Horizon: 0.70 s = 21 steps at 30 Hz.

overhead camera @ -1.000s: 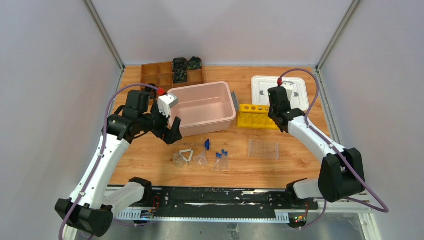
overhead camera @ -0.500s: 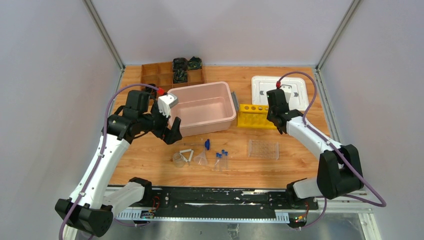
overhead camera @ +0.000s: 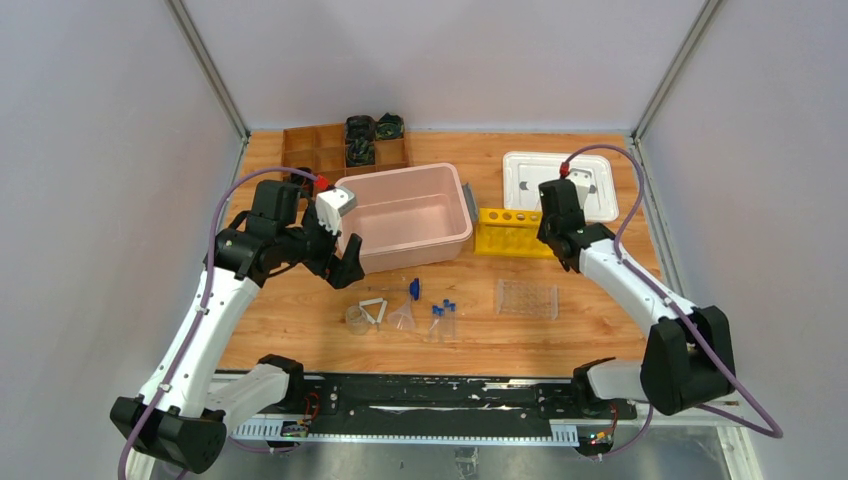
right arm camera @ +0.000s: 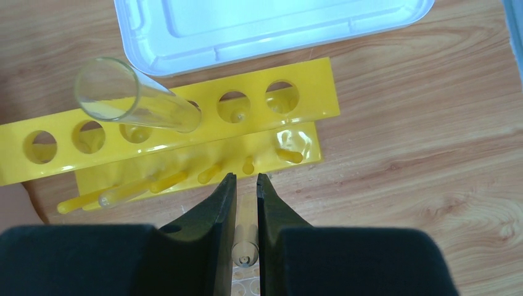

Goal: Organize the chemistry lab equipment

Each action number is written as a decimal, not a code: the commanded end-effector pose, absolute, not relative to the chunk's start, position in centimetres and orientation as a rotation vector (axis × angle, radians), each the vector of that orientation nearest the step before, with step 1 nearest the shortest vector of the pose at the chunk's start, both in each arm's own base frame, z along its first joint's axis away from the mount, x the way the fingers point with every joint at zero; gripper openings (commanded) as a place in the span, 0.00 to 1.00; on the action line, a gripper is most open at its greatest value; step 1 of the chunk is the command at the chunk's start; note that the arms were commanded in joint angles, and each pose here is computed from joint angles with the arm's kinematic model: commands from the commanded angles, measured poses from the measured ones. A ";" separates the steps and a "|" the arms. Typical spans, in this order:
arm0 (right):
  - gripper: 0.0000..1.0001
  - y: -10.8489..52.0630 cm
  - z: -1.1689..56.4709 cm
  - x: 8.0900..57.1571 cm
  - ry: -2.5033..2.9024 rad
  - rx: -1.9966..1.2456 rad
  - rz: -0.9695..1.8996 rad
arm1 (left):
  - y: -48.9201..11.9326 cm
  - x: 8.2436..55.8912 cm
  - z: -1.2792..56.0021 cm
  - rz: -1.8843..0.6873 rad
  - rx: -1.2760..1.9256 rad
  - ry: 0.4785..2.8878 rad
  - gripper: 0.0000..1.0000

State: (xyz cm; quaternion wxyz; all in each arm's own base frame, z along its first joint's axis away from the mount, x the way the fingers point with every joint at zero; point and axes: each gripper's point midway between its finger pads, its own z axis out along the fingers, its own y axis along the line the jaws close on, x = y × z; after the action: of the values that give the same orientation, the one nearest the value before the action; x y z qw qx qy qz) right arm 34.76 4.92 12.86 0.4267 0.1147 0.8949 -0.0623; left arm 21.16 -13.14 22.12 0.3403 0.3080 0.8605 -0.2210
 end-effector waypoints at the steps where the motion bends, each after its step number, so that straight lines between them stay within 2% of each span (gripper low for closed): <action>1: 0.00 3.1 15.5 34.4 2.154 0.349 -0.200 | -13.5 21.3 23.4 -0.584 0.817 2.194 1.00; 6: 0.00 2.7 17.2 34.9 2.109 0.351 -0.220 | -13.5 21.3 23.5 -0.585 0.819 2.192 1.00; 21: 0.00 3.0 15.2 36.6 2.154 0.346 -0.221 | -13.3 21.2 23.4 -0.568 0.831 2.182 1.00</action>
State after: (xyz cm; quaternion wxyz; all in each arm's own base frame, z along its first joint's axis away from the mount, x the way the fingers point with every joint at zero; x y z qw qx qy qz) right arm 35.66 3.75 14.04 0.4398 0.1284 0.8848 -0.0852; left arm 21.16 -13.16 22.19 0.3413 0.3100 0.8594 -0.2211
